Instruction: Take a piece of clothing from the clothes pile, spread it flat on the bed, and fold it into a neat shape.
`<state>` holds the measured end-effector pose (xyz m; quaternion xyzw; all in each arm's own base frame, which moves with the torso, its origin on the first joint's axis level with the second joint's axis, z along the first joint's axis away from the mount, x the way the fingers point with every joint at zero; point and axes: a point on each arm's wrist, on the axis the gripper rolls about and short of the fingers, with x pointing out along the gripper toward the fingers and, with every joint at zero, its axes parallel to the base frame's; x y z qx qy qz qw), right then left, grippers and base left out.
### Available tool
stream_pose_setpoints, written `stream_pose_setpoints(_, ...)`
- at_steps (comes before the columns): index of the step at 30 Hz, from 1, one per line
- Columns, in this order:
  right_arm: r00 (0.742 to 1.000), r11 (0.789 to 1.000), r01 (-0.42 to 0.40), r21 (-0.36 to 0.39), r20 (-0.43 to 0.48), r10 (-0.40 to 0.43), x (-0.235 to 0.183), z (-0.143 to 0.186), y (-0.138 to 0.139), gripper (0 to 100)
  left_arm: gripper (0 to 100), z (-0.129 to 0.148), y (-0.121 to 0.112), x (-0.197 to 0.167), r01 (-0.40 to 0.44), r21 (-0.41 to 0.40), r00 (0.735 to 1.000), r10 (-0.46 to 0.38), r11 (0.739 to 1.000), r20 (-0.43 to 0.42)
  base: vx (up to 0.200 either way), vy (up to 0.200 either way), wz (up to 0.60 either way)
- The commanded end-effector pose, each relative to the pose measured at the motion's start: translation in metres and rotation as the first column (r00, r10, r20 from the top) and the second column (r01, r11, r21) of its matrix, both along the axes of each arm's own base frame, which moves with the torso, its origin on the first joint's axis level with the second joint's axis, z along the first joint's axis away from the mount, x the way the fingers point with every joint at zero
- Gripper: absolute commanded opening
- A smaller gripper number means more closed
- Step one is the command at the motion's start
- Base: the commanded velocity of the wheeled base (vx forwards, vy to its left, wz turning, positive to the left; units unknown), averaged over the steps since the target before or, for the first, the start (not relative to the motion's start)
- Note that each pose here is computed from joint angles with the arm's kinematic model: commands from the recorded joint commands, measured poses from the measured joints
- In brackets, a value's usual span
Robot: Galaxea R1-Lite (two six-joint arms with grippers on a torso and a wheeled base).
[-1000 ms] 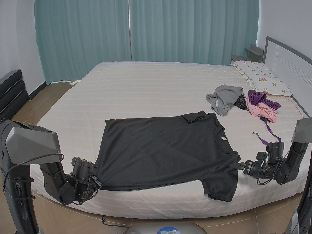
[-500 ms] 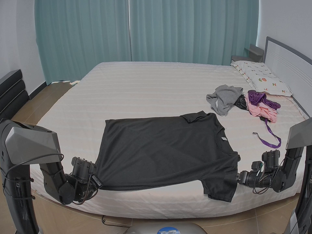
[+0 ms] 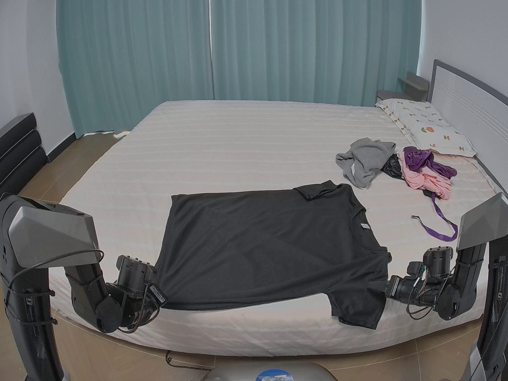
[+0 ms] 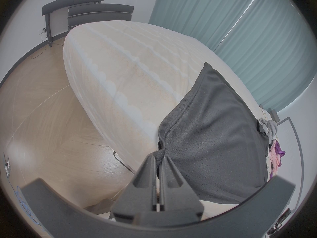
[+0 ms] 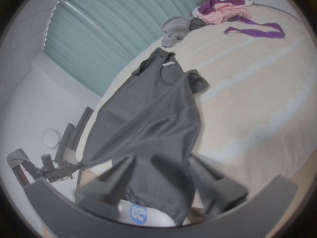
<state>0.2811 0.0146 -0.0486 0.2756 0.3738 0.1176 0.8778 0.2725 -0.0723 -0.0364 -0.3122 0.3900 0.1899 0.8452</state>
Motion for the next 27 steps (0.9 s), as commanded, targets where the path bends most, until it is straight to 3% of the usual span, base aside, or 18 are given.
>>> stream_pose_setpoints(1, 1.0, 1.0, 0.006, -0.011, -0.01, -0.007, -0.007, 0.003, -0.001, 0, 0, 0.0, 0.0, 0.0, 0.001, 0.0, 1.0, -0.001, 1.0, -0.001, 0.0, 0.0, 0.0)
stream_pose_setpoints(17, 0.997, 0.997, 0.048, -0.055, -0.062, -0.052, -0.05, 0.019, -0.025, 0, 0, 0.018, 0.009, -0.001, -0.005, -0.032, 0.999, 0.006, 0.999, 0.04, 0.0, 0.0, 0.0)
stream_pose_setpoints(27, 0.994, 0.998, 0.009, -0.063, -0.11, -0.016, -0.076, 0.024, -0.024, 0, 0, 0.017, 0.013, -0.008, 0.016, -0.014, 1.0, -0.016, 1.0, 0.016, 0.0, 0.0, 0.0)
